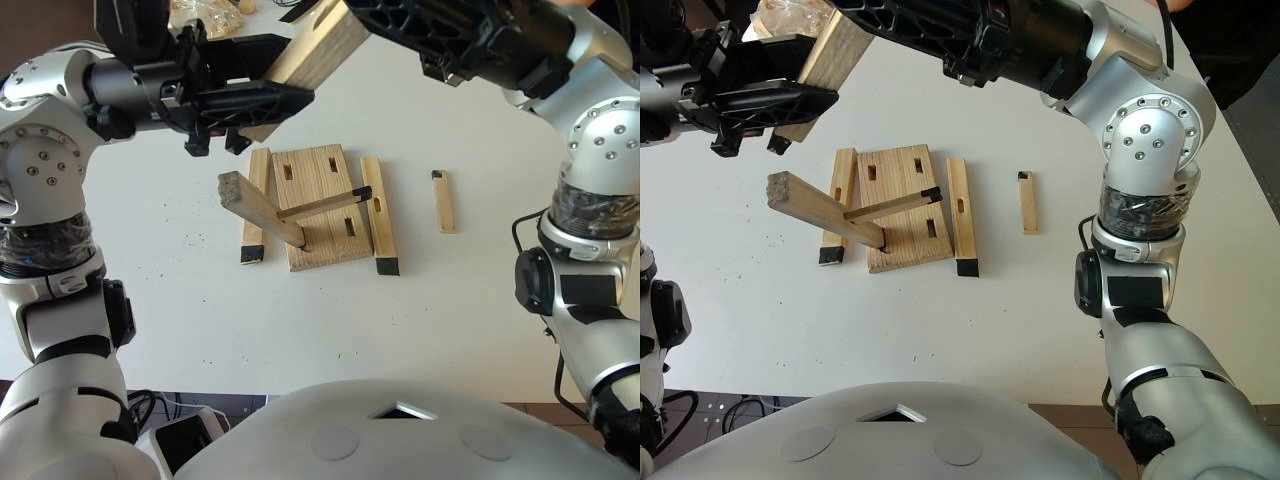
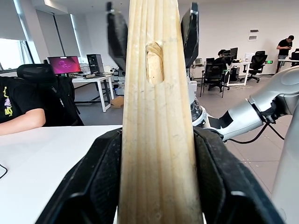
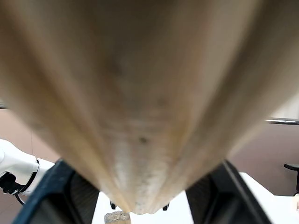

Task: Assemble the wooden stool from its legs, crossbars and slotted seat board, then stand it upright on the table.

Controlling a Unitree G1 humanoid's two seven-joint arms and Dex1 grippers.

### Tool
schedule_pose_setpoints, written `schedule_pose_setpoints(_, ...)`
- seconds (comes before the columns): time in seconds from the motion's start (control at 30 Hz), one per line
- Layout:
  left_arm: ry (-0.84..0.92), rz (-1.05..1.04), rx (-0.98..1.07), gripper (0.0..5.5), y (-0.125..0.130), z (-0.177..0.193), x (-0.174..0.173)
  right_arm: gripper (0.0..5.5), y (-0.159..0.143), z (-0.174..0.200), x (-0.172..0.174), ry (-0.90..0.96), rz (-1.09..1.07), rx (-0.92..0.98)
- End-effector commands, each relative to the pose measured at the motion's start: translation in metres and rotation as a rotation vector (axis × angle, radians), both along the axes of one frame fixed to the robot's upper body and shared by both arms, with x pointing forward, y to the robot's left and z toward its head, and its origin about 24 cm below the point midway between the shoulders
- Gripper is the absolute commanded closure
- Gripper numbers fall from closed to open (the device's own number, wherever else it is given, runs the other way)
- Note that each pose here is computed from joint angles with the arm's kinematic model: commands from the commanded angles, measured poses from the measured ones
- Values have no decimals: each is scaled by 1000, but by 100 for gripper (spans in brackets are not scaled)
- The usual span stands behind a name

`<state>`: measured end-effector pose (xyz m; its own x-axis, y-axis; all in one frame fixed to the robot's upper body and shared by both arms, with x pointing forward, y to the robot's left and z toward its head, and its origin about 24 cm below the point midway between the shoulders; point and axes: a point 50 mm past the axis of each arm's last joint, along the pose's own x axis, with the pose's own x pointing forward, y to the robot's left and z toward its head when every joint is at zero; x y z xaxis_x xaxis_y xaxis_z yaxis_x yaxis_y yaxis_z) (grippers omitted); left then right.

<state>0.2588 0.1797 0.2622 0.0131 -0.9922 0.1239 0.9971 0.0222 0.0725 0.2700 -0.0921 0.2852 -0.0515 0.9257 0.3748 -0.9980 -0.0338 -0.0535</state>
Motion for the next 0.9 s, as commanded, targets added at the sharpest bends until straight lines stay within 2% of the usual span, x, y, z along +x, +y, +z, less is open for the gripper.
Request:
schedule_pose_setpoints(0.03, 2, 10, 13, 347, 0, -4, 0, 344, -4, 3, -1, -21, -18, 3)
schedule_pose_setpoints(0.3, -15, 63, 23, 347, 0, -8, 6, 345, -7, 2, -1, -14, -37, 19)
schedule_pose_setpoints(0.33, -16, 69, 22, 311, -1, -7, 7, 345, -8, 2, 0, -13, -43, 20)
schedule_pose_setpoints(0.47, -24, 115, 20, 250, -1, -7, 11, 346, -10, 1, 6, -11, -86, 20)
schedule_pose_setpoints(0.53, -50, 174, 57, 248, 1, -12, 15, 346, -13, -1, 11, -19, -127, 11)
schedule_pose_setpoints(0.63, -59, 282, 114, 248, 18, -28, 16, 346, -27, -3, 20, -44, -215, -7)
schedule_pose_setpoints(0.77, -6, 500, 100, 248, 57, -47, 15, 346, -56, -16, 29, -97, -358, -110)
schedule_pose_setpoints(0.9, 20, 693, 40, 248, 76, -64, 9, 346, -69, -54, 38, -136, -479, -311)
